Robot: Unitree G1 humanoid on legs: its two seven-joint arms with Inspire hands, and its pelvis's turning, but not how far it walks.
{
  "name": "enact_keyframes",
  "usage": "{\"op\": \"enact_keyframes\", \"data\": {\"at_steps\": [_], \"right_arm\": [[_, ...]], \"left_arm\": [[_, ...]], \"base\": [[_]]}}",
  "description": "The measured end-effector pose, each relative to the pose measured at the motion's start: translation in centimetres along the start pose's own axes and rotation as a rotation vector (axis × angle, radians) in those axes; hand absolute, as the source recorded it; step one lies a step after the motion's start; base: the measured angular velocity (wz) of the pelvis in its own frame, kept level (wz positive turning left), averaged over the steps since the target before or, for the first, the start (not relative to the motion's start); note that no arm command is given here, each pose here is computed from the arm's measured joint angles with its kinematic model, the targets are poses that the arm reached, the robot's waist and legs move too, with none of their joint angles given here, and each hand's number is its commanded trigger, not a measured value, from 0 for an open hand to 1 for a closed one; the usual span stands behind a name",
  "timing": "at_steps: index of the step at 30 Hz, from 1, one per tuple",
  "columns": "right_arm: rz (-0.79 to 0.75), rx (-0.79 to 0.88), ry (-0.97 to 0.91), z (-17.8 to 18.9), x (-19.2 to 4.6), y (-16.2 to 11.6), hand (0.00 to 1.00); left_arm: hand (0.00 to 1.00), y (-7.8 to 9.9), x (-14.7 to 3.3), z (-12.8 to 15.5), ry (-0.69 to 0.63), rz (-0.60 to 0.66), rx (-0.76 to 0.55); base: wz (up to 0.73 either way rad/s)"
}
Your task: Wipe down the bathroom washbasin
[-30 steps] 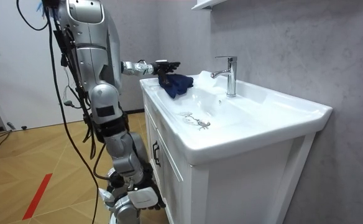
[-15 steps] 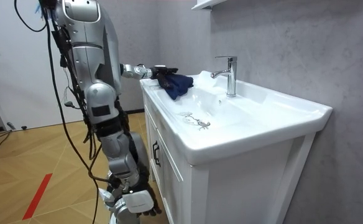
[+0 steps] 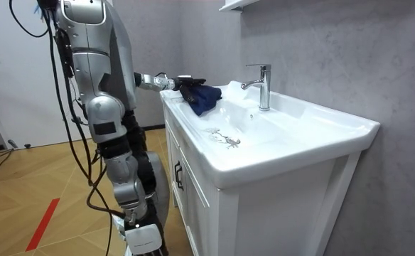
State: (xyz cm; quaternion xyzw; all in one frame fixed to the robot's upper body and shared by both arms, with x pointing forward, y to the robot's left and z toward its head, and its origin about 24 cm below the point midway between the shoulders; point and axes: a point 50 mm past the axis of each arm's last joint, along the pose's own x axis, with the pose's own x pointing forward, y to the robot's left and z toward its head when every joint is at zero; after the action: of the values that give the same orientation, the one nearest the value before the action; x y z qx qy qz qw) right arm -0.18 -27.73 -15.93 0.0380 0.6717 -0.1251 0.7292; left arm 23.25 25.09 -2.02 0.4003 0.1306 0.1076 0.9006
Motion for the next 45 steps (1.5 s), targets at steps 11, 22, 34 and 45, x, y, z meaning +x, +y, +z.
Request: {"op": "enact_keyframes", "data": {"at_steps": [11, 22, 34, 45], "right_arm": [[-0.008, -0.009, 0.005, -0.2, 0.0, 0.0, 0.00], [-0.011, -0.054, 0.025, -0.5, 0.0, -0.1, 0.00], [0.013, -0.070, 0.062, -0.7, -0.1, -0.1, 0.00], [0.022, -0.109, 0.049, 0.0, -0.1, 0.0, 0.00]], "left_arm": [[0.00, -0.1, -0.1, 0.9, -0.083, 0.037, 0.114], [0.00, -0.7, -0.3, 0.4, -0.071, 0.015, 0.119], [0.00, -1.7, -0.7, -1.2, 0.001, -0.063, 0.087], [1.00, -2.1, -0.4, -2.2, 0.050, -0.084, 0.085]], "base": [[0.00], [-0.01], [-0.01], [-0.04]]}}
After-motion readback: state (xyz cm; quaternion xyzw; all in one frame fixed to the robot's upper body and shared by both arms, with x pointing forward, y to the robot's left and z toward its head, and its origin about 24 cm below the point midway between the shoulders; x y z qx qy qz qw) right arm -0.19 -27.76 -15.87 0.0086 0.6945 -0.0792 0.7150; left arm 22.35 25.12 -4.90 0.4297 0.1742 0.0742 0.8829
